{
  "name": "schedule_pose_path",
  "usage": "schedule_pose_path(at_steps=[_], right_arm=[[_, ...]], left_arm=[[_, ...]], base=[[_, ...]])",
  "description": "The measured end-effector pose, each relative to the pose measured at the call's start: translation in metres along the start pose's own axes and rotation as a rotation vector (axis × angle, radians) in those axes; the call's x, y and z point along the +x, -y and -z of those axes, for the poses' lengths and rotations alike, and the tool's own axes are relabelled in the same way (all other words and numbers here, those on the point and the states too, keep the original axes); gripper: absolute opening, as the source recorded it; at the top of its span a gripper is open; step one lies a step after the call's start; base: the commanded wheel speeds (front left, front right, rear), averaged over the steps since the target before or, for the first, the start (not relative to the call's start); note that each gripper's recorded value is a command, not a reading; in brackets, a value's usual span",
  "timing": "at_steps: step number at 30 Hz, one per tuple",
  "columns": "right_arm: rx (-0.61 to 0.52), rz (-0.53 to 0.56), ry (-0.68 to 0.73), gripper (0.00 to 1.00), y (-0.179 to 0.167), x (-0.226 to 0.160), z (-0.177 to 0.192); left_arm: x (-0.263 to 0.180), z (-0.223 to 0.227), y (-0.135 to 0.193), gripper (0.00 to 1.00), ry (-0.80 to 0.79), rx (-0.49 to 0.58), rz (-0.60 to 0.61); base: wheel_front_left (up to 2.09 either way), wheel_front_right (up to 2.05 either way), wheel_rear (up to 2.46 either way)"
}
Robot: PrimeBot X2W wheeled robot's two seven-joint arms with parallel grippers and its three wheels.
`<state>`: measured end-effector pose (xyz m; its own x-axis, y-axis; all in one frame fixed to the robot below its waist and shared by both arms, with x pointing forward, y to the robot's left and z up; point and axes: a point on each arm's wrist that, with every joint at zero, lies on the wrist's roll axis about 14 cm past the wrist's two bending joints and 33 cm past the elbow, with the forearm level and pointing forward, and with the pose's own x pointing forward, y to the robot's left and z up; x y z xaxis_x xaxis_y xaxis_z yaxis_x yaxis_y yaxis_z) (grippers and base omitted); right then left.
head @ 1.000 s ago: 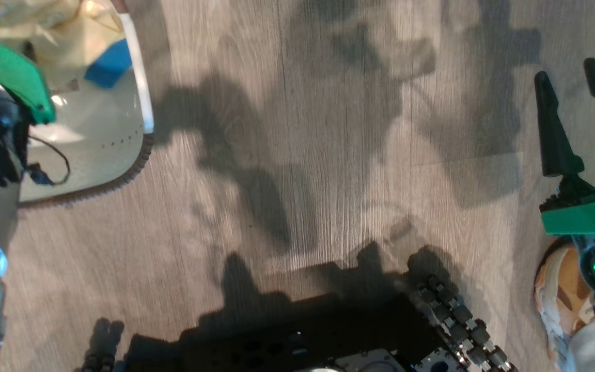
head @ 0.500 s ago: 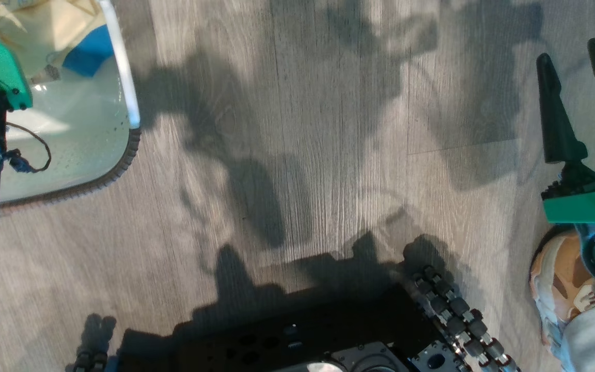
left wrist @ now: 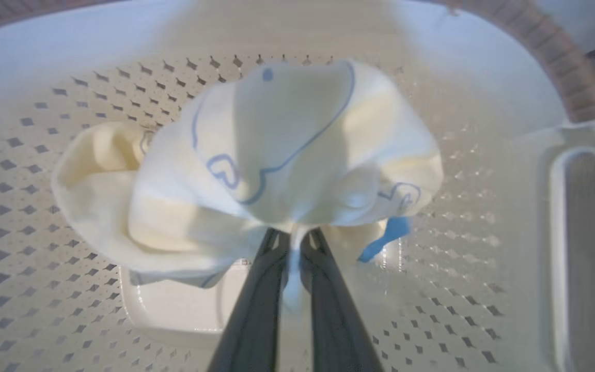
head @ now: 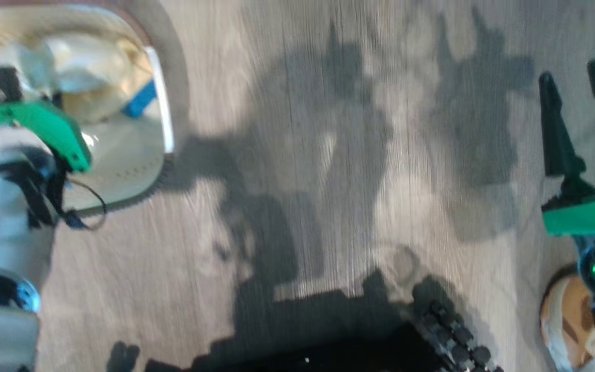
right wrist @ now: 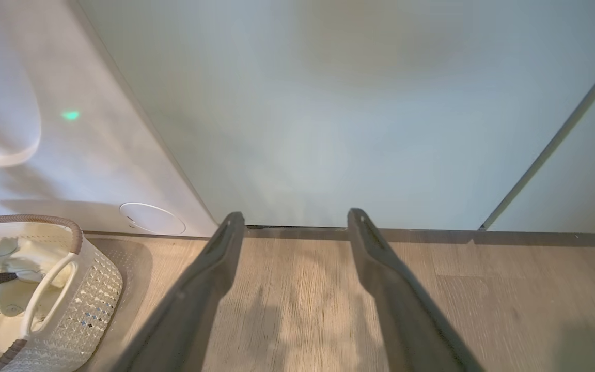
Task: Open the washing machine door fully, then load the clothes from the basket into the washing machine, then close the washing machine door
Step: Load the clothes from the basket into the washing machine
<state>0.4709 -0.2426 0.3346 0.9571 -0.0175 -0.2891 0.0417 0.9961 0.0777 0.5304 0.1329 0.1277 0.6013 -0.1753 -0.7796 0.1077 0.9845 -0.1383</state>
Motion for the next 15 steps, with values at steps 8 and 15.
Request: schedule_pose_path(at_steps=[8, 15], right_arm=[[0.033, -0.012, 0.054, 1.00, -0.010, -0.029, -0.030], [0.050, -0.032, 0.105, 1.00, -0.019, -0.059, -0.054]], left_arm=[[-0.059, -0.031, 0.006, 0.00, 0.113, -0.052, 0.015], [-0.116, -0.063, 0.016, 0.00, 0.261, -0.092, 0.044]], base=[[0.00, 0.00, 0.00], [0.00, 0.00, 0.00]])
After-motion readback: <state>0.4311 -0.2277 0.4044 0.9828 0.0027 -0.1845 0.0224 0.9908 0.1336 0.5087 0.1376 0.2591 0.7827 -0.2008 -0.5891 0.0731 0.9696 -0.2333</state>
